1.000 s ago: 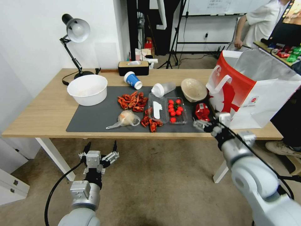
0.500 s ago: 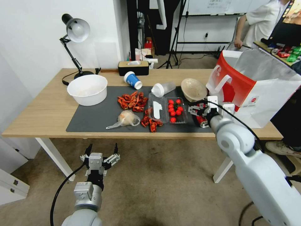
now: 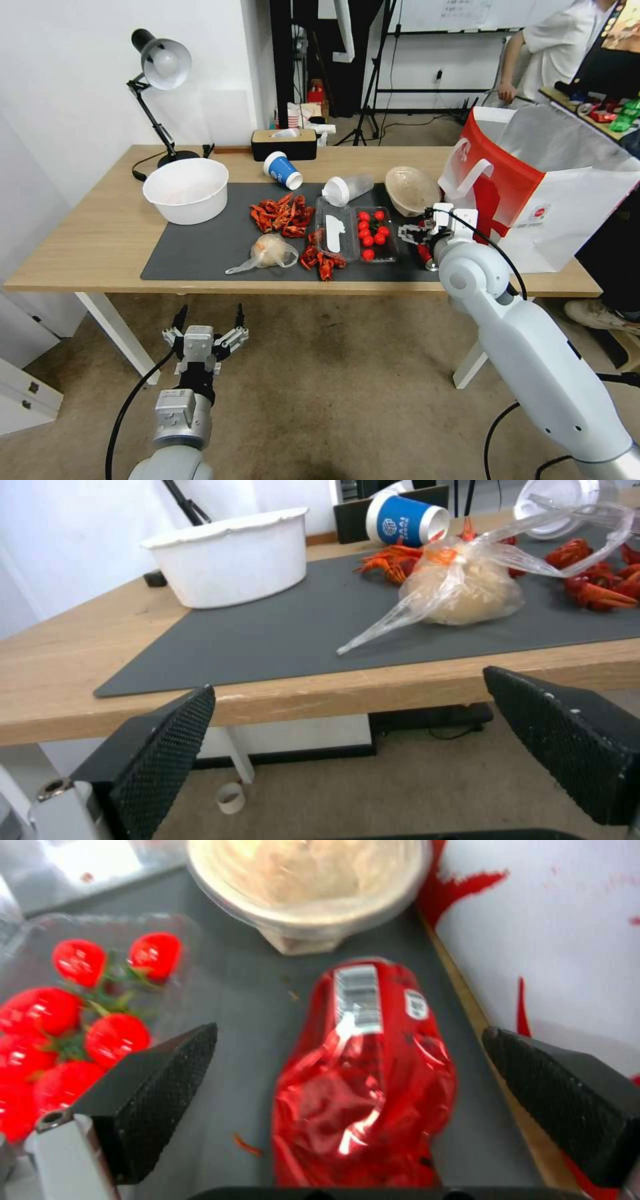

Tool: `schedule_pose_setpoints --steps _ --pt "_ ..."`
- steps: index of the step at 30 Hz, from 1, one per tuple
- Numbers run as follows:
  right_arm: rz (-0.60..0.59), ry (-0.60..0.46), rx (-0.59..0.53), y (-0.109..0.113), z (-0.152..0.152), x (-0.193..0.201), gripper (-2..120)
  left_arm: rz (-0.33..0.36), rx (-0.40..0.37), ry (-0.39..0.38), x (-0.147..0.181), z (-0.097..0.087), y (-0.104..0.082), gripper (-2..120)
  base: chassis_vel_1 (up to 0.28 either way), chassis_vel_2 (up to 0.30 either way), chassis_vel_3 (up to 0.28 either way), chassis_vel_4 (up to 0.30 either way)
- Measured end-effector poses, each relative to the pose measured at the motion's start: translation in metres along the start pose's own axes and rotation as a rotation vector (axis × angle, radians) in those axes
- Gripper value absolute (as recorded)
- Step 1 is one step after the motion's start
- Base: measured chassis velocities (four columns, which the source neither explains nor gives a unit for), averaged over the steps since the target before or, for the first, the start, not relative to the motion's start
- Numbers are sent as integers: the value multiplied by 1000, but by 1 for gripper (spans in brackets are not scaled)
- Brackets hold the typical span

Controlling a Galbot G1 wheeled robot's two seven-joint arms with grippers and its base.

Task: Pick up the trash from the table and place it into the takeout bag.

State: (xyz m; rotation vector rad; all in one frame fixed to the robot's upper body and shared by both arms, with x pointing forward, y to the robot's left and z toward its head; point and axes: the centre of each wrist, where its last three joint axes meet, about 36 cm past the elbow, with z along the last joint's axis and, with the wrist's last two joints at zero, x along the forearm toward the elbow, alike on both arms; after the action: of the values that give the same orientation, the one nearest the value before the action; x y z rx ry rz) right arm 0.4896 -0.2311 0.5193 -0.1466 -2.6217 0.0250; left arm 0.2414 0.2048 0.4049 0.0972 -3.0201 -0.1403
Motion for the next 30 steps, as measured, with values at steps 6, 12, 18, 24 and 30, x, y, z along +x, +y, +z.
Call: schedule_pose_setpoints --steps 6,12,18,24,30 --pt "9 26 -6 -3 5 -6 100 1 -1 -3 0 2 -2 100 0 0 0 0" --pt "-6 50 -14 3 14 -7 100 0 -8 -11 0 3 -1 100 0 0 0 0" --pt "-8 56 -24 5 16 -8 100 13 -20 -13 2 6 -4 100 0 0 0 0" --pt "-2 56 -31 4 17 -9 100 17 -31 -18 2 6 -4 100 0 0 0 0" --pt "5 58 -43 7 17 -11 99 19 -34 -22 2 6 -4 100 0 0 0 0"
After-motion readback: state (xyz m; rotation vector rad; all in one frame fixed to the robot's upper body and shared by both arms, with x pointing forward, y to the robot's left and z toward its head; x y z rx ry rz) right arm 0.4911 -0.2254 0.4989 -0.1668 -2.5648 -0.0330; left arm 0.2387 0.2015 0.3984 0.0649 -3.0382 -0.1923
